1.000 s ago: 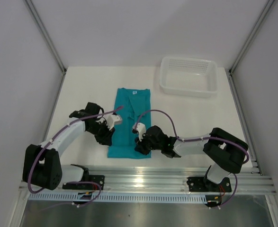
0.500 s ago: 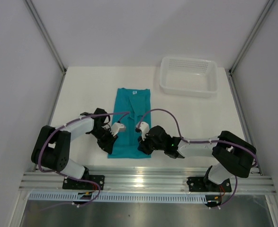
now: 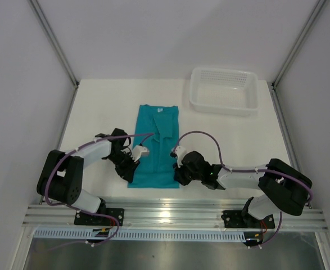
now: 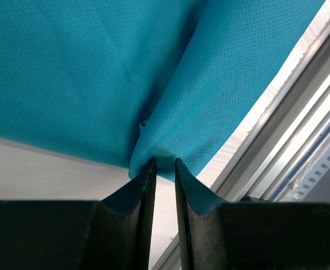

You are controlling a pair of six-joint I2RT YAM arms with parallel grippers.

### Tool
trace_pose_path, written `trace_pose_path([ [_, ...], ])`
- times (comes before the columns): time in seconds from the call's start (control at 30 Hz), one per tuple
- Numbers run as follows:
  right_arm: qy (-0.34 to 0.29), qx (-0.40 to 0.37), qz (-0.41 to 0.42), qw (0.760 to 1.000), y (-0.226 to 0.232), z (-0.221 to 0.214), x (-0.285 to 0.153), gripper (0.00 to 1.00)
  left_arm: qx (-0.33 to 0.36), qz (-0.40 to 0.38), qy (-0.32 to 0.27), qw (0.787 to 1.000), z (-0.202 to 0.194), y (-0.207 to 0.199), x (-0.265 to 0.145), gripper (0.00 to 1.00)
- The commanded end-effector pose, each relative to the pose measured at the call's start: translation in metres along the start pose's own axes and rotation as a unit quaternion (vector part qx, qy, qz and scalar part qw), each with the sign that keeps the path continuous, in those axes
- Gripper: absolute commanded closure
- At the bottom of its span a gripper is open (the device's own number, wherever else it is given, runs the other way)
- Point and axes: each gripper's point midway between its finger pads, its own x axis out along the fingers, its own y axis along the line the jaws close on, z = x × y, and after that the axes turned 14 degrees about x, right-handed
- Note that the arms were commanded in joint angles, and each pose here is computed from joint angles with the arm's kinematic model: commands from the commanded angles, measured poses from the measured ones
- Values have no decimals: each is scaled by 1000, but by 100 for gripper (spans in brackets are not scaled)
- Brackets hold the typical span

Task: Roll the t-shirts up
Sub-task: Roll the tshirt

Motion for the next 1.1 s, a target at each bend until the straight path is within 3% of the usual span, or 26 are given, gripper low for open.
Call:
trace_pose_path([
  [0.0, -9, 22, -23, 999, -9, 3, 1, 85, 33, 58, -8, 998, 11, 21, -11, 76],
  [0.27, -7, 27, -30, 999, -12, 0, 6, 86, 56, 100, -56, 992, 32, 22, -31, 62],
  [0.47, 4, 9, -30, 1000, -11, 3, 7, 85, 126, 113, -98, 981, 44, 7, -48, 58],
  [0.67, 1, 11, -23, 1000, -8, 4, 8, 85, 256, 187, -106, 943, 39, -5, -54, 38],
  [0.87, 3, 7, -33, 999, -11, 6, 13, 85, 379, 223, -83, 894, 22, -12, -34, 34],
  [1.07, 6, 13, -36, 999, -12, 5, 13, 85, 432, 200, -38, 879, 9, -13, -7, 32],
])
